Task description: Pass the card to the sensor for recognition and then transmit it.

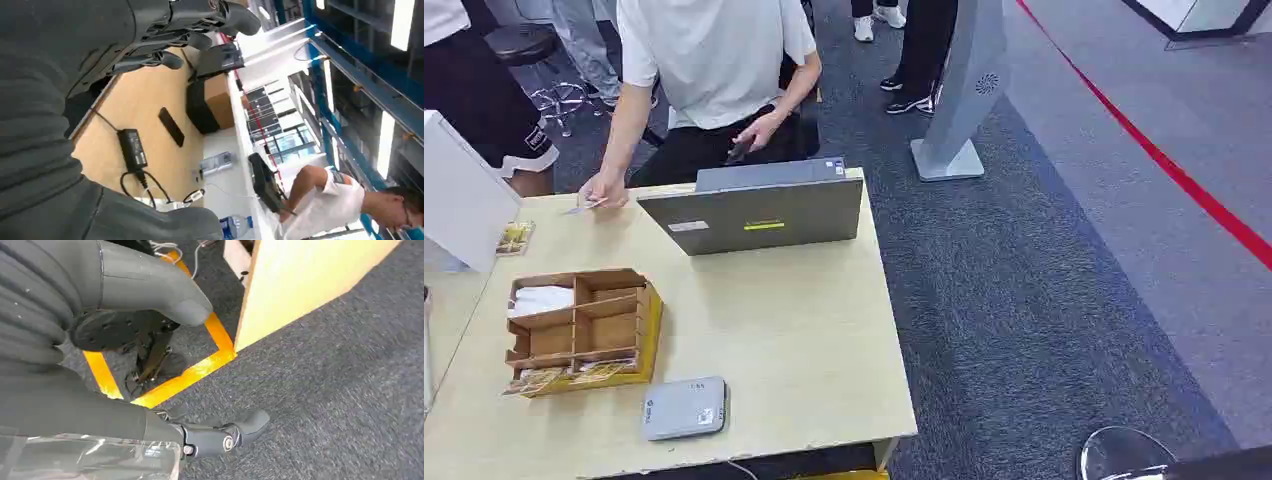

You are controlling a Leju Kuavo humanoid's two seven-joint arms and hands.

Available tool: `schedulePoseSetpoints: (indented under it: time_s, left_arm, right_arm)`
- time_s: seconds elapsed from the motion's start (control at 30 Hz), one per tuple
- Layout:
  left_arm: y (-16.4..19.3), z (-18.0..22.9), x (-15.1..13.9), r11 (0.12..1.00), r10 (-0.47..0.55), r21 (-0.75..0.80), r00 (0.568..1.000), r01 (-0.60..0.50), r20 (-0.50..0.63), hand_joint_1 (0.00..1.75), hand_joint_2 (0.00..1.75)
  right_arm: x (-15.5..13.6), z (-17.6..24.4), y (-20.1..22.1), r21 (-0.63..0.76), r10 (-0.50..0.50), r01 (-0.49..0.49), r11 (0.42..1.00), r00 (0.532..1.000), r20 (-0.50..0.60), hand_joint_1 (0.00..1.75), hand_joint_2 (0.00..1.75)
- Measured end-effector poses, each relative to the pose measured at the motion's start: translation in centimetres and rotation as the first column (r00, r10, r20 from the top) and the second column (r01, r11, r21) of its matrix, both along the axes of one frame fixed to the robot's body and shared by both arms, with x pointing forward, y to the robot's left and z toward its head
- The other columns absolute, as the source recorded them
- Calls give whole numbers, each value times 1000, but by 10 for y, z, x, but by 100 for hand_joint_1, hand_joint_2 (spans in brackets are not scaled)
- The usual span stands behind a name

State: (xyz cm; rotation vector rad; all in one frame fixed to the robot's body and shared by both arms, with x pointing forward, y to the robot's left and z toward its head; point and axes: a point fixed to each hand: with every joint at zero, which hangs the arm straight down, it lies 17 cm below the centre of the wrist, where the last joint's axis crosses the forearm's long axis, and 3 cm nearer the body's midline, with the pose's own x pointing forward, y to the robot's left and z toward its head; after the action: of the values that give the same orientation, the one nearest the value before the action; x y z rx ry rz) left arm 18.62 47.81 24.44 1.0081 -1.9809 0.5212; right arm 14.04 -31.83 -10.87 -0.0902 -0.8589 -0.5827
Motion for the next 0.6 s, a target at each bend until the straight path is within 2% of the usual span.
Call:
schedulePoseSetpoints:
  time_s: [0.33, 0.6]
  left_arm:
    - [-37, 32, 59, 967, -48, 247, 995, 68, -85, 0, 175]
    - [-75, 44, 118, 918, -134, 350, 977, 186, -168, 0, 175]
  right_arm:
    - [2, -10, 0, -10, 69, -70, 998, 997, -16, 0, 175]
    - [4, -17, -6, -22, 95, -96, 995, 995, -28, 0, 175]
